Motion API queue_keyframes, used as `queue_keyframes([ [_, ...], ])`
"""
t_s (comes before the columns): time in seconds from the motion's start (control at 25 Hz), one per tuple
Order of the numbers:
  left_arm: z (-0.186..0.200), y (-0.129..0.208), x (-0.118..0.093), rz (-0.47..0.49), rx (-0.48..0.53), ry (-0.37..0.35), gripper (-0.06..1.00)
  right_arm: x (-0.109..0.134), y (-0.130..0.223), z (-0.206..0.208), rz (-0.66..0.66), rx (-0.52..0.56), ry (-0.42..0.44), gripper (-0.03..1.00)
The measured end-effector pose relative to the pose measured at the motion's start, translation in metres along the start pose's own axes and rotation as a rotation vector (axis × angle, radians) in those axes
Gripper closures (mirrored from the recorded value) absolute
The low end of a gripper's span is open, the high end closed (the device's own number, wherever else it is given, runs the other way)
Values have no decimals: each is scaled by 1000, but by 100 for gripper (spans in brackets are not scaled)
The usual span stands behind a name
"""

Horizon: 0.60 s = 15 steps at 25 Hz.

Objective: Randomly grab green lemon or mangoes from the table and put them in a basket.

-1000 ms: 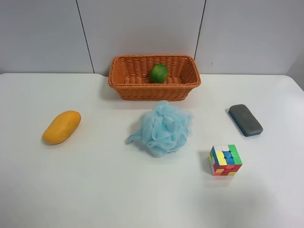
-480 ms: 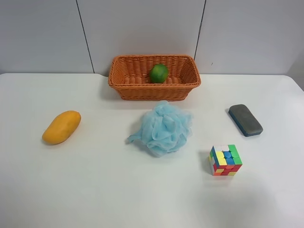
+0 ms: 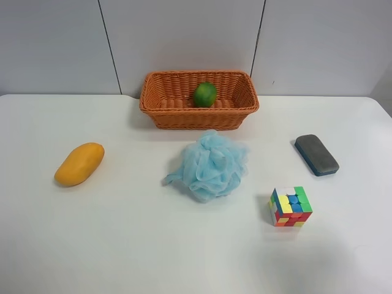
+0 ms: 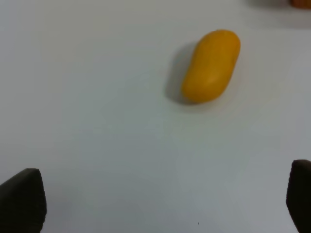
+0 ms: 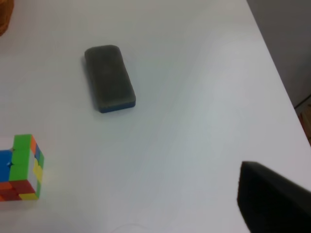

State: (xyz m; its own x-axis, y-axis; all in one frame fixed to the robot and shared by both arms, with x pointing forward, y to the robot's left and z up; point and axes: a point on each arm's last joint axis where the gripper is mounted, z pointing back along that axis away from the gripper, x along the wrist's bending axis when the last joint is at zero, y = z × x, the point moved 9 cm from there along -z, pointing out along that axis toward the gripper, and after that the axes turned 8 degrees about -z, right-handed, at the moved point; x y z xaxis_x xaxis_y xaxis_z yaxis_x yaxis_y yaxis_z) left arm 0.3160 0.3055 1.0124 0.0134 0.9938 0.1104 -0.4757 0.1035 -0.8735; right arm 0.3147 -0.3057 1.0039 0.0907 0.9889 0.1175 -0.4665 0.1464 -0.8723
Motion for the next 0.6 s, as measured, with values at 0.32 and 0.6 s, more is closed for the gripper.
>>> queue_keyframes([
  [0.32,5,0,1,3,-30,-17,-5,0,0,0,0,0,0,-2],
  [0.6,4,0,1,1,-30,-17,-5,0,0,0,0,0,0,-2],
])
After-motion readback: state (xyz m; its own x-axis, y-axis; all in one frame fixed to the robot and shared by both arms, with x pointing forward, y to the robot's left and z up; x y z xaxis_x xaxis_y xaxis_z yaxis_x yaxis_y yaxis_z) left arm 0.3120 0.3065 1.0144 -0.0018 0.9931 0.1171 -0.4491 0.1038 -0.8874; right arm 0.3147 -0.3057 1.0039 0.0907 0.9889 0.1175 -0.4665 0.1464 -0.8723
